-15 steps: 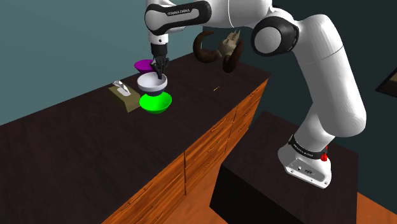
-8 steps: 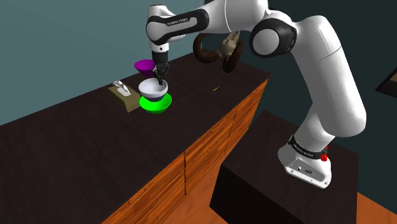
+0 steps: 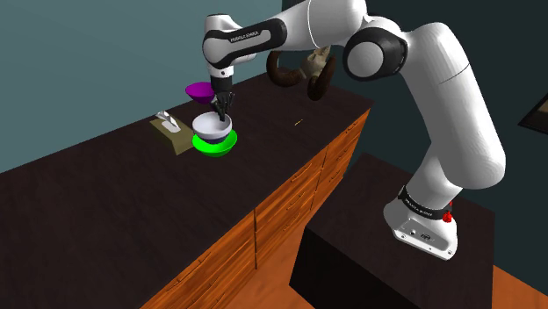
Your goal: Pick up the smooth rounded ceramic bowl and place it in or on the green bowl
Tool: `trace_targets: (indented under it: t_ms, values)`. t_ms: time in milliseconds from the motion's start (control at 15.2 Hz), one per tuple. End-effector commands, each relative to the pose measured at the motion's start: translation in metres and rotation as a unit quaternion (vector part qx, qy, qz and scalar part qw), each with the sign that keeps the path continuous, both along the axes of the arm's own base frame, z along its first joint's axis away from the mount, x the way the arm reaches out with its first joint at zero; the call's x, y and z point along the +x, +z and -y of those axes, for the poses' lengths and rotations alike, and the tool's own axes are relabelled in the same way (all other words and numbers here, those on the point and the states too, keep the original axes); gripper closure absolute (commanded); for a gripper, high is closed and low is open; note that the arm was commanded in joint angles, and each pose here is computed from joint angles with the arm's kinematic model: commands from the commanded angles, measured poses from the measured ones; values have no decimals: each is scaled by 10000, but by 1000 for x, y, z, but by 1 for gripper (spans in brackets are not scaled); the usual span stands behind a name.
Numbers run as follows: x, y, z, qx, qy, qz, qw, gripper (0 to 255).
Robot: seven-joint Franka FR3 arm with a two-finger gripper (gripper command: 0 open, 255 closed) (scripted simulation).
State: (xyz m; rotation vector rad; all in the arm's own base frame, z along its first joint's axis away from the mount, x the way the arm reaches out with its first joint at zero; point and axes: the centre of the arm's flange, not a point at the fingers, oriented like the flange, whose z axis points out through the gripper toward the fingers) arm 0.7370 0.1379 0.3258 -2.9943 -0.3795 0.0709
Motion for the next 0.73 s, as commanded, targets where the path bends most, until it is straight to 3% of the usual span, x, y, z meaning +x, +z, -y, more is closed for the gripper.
trace_targets:
  t_ms: [0,66,132,462,660]
  values:
    - [0,0,0,1,0,3,10000,255]
    - [0,0,0,1,0,3,10000,255]
    - [0,0,0,1,0,3,10000,0]
    - [0,0,0,1,0,3,10000,0]
    - [3,39,5,1,0,3,10000,0]
